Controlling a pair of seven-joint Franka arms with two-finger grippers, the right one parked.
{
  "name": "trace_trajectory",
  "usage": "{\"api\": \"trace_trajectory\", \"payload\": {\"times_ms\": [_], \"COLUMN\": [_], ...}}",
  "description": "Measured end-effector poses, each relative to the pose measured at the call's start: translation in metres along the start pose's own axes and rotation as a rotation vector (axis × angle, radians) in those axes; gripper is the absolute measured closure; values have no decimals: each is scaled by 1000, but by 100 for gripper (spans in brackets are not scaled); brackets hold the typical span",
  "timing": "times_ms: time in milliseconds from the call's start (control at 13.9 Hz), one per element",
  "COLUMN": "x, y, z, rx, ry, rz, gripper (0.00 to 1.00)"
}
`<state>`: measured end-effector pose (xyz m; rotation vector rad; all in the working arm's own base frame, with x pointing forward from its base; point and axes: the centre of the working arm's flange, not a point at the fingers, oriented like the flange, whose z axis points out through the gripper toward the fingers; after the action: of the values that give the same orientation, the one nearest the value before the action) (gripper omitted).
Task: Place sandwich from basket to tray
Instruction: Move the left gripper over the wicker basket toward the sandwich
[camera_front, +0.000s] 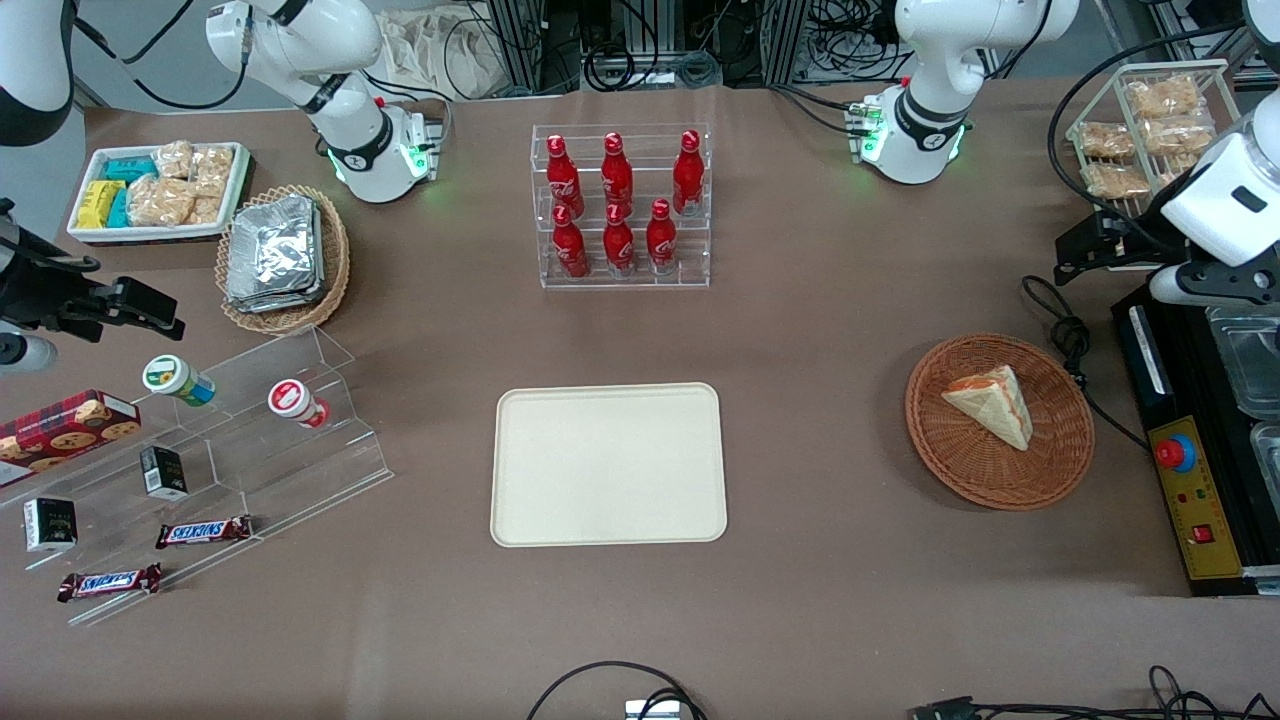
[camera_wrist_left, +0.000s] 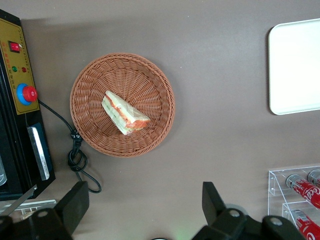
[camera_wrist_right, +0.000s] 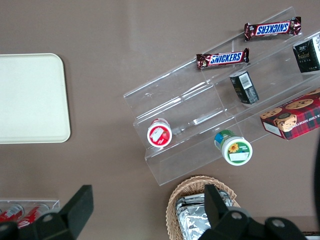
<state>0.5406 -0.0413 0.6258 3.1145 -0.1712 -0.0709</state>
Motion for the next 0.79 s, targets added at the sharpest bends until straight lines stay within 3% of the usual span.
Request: {"api": "trace_trajectory", "payload": {"times_ms": [431,575,791], "x": [1,5,11], "y": [-11,-28,-54], "z": [4,22,71], "rx": [2,4,16], "ry": [-8,-36,-43], "rz": [-18,-53,-157], "gripper": [0,0,0]}}
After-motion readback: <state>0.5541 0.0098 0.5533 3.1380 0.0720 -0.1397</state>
